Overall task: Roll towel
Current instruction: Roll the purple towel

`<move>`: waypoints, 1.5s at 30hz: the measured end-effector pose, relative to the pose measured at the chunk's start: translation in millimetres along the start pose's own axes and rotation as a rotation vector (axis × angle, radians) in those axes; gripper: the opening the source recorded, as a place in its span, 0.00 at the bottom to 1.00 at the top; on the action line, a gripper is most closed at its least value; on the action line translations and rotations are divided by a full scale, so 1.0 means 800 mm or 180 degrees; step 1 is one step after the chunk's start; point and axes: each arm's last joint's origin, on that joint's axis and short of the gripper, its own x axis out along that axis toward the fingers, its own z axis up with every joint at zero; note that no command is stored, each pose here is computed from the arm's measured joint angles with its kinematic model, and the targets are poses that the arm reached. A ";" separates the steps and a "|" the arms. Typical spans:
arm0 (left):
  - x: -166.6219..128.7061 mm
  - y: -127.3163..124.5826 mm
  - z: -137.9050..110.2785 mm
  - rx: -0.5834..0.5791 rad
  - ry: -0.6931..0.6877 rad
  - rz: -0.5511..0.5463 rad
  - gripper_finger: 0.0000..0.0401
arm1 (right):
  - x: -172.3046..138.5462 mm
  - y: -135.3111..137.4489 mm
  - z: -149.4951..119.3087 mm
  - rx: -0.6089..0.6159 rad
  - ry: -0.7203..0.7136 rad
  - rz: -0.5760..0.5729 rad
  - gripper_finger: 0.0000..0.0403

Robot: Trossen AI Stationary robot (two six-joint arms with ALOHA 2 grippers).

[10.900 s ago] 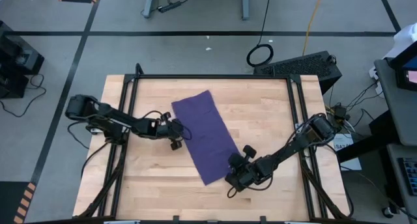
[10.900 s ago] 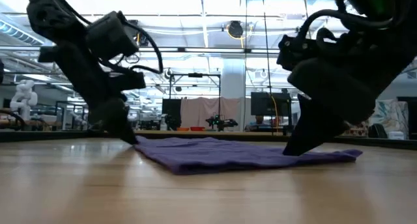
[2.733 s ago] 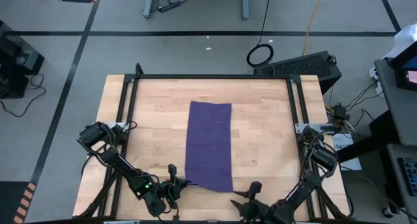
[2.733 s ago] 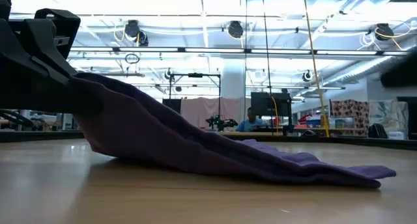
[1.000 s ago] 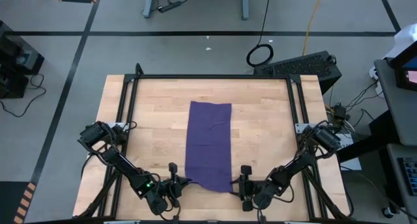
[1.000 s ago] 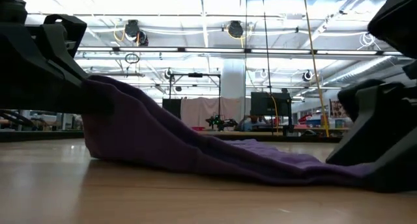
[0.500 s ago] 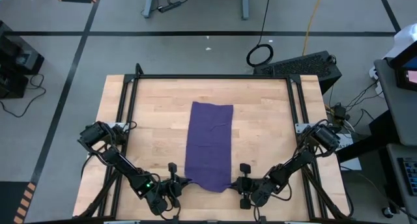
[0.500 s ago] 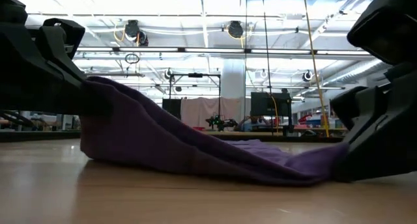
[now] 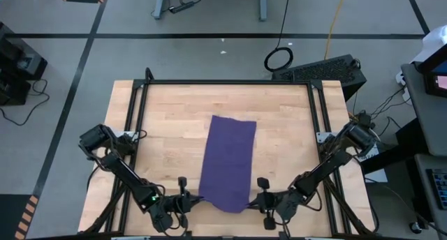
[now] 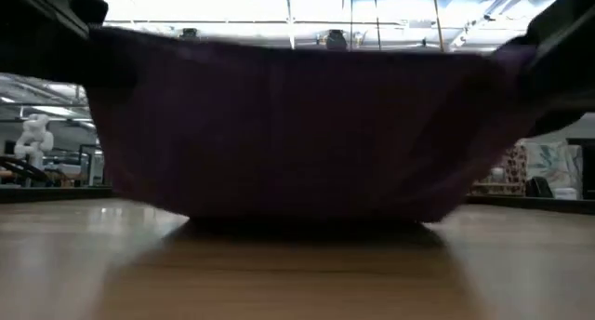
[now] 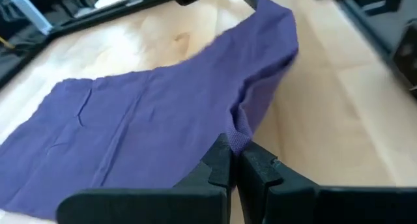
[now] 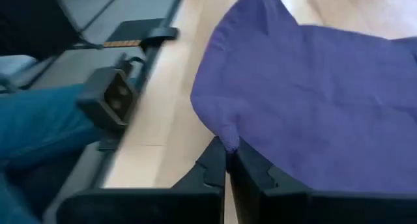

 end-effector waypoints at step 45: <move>-0.024 0.098 0.078 -0.0120 0.0022 0.0000 0.04 | -0.075 -0.048 0.083 -0.0092 0.0015 -0.0501 0.00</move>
